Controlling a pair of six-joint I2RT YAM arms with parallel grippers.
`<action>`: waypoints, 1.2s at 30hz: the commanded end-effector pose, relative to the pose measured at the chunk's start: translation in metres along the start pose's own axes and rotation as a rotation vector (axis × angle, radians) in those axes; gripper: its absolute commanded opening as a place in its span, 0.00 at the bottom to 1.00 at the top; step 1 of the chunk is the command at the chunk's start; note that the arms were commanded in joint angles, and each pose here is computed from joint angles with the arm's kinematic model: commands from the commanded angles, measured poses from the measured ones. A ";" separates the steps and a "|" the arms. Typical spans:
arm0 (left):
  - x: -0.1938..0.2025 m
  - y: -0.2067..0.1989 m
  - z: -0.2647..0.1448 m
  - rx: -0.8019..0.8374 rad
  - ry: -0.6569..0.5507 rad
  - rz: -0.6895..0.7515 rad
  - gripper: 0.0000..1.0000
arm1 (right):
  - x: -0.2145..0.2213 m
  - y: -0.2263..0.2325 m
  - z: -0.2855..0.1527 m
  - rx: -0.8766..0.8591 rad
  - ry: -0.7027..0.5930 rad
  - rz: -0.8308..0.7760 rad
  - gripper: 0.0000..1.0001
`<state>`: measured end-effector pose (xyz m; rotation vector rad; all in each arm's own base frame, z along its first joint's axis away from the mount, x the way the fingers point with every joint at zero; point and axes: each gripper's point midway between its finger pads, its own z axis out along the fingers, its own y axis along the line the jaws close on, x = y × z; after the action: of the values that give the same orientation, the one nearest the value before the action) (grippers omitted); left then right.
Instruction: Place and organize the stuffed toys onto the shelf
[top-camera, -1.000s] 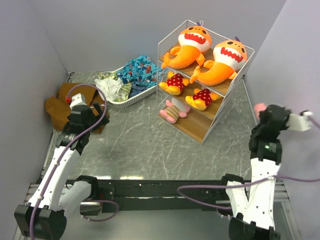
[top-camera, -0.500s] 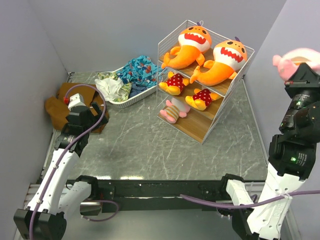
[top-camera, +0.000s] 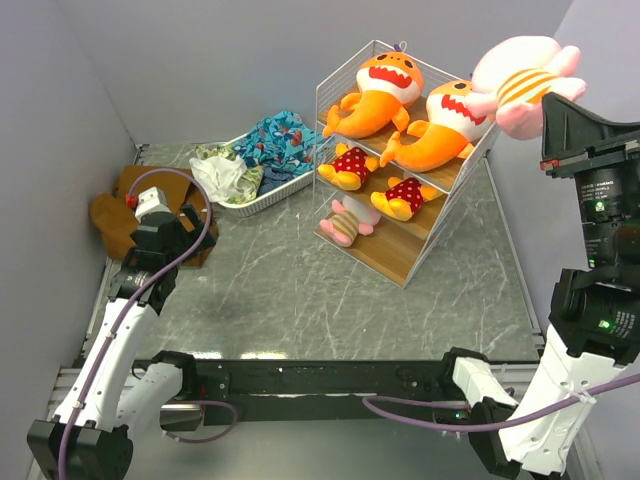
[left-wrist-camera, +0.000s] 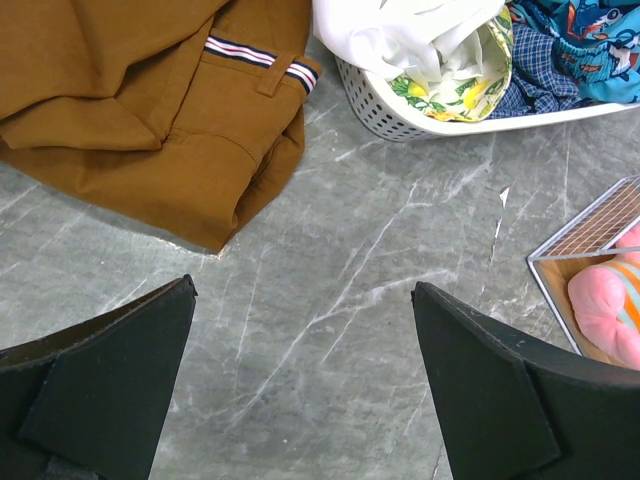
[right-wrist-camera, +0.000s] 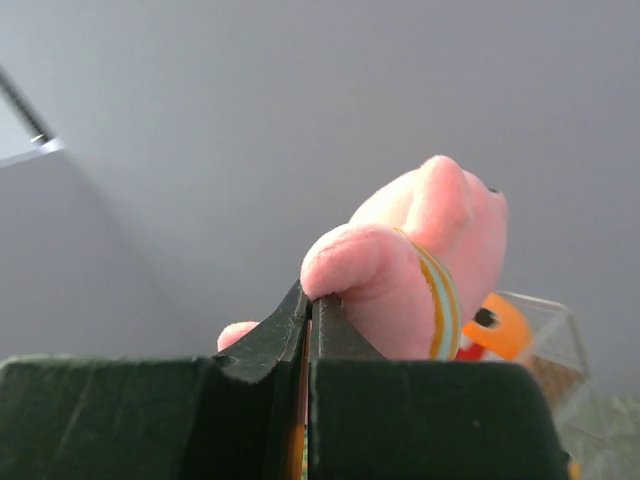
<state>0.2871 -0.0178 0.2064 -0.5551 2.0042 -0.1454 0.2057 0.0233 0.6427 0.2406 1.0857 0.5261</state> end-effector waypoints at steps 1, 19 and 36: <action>-0.012 -0.001 -0.004 0.001 -0.047 -0.008 0.97 | -0.011 0.067 -0.011 -0.299 0.044 -0.020 0.00; -0.065 -0.076 -0.089 0.434 -0.141 -0.117 0.97 | 0.049 0.121 0.000 -0.527 0.317 0.181 0.00; -0.095 -0.093 -0.182 0.674 -0.253 -0.221 0.96 | 0.226 0.149 -0.031 -0.421 0.554 0.394 0.00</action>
<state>0.1970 -0.0823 0.4013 -0.3069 1.5091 -0.7946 0.2116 0.2668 0.5106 -0.2197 1.5502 1.2212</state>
